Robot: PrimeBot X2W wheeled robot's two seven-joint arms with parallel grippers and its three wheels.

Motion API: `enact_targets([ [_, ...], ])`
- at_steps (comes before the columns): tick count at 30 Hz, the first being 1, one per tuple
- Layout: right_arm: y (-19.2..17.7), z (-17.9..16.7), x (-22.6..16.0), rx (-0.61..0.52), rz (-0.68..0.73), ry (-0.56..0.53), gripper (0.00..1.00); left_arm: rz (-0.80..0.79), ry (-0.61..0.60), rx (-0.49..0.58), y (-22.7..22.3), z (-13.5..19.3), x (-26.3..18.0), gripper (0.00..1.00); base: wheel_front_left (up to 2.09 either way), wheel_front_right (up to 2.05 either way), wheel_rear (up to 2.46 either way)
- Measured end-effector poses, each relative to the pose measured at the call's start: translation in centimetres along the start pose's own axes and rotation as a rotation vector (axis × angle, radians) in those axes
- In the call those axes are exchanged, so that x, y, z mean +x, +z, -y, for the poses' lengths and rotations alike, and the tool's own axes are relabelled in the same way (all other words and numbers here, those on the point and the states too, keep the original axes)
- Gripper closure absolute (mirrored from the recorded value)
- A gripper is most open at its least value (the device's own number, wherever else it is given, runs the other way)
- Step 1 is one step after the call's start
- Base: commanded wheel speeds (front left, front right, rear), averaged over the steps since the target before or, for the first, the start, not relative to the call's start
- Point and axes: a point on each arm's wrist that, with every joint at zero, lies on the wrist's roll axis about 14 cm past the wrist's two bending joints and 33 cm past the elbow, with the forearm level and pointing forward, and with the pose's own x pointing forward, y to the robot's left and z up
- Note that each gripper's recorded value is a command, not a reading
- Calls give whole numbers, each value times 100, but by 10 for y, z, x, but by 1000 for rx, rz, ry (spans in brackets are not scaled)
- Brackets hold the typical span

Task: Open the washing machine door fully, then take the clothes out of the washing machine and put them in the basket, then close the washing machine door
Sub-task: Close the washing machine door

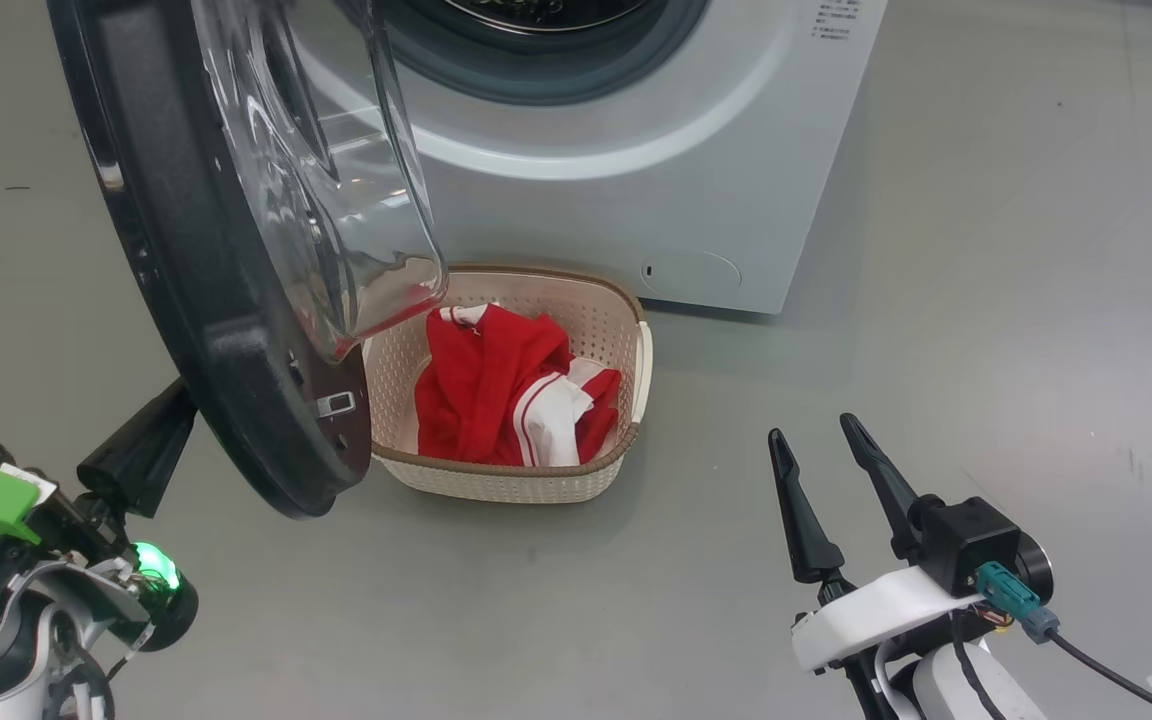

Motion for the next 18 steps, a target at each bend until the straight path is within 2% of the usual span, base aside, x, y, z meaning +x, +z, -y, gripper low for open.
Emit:
enact_targets([
  [18,15,42,-28,-11,42,-156,0,-124,52,-66,-45,-26,54,100,0,0,0],
])
